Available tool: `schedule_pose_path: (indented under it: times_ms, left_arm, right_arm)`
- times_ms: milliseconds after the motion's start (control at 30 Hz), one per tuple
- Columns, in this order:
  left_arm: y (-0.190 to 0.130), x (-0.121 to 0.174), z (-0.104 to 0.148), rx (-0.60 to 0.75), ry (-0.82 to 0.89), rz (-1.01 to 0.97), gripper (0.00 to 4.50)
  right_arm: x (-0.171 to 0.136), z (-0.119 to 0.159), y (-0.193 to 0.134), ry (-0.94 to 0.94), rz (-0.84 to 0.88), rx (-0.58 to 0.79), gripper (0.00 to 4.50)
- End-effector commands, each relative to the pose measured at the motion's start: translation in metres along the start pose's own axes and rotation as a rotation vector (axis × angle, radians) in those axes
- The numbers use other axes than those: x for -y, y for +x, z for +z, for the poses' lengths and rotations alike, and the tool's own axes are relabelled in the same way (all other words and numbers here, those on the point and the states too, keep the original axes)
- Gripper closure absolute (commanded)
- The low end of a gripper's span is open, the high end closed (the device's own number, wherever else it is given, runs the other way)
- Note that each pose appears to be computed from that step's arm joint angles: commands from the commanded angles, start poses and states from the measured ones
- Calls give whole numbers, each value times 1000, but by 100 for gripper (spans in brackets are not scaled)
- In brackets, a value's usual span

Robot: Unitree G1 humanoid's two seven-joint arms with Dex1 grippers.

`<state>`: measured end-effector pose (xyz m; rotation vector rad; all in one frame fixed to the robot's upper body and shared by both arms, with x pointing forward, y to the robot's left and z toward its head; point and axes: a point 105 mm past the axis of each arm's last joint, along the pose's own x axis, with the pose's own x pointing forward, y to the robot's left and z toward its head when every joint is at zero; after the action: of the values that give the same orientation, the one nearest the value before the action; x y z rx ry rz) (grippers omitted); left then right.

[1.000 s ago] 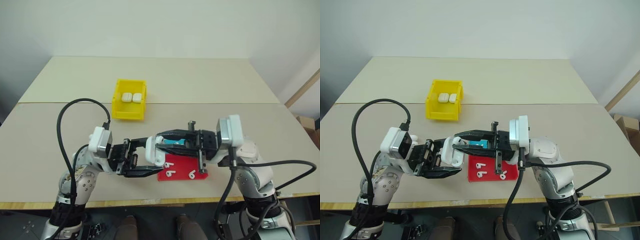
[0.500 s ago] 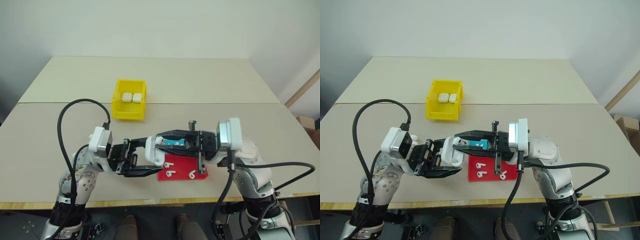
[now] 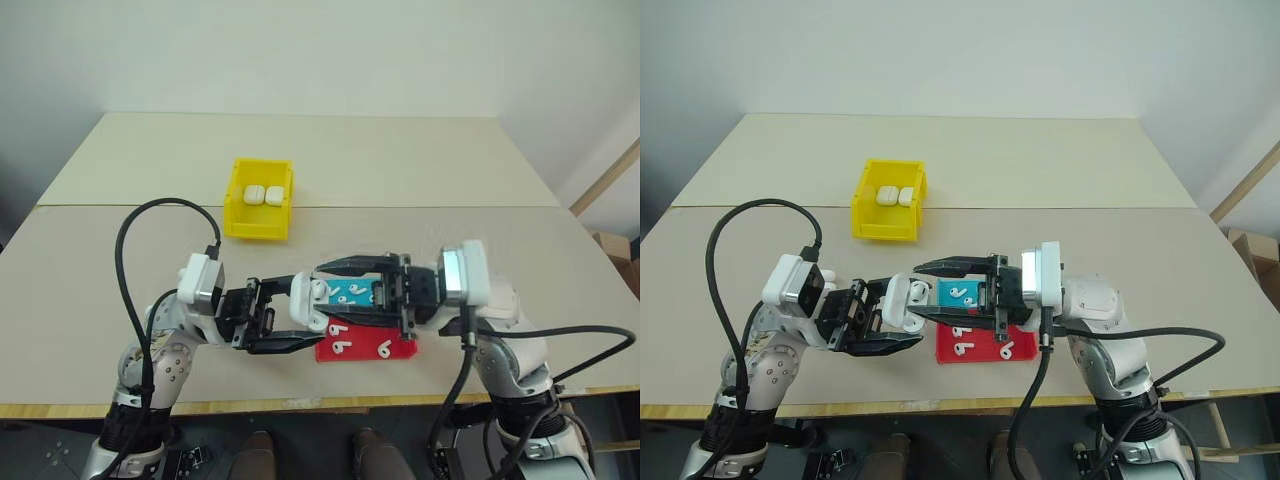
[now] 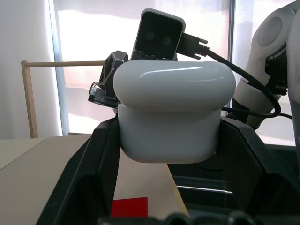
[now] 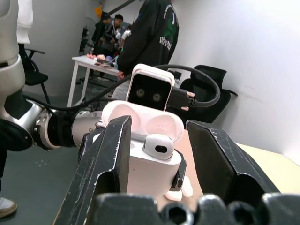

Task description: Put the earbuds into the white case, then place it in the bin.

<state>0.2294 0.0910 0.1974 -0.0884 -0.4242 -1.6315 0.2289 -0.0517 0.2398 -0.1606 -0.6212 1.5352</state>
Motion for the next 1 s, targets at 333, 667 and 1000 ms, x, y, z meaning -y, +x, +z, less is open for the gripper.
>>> schedule_pose_path:
  times_ms: [333, 667, 1000]
  left_arm:
    - [-9, 4, 10, -18, 47, 10, 167]
    - [-47, 10, 15, -122, 49, 89, 167]
    - [-87, 29, 25, -241, 31, 185, 167]
  right_arm:
    - [55, 7, -34, 26, -192, -328, 216]
    - [78, -24, -41, 155, -203, -692, 216]
    - [75, -56, -49, 97, 89, -1201, 216]
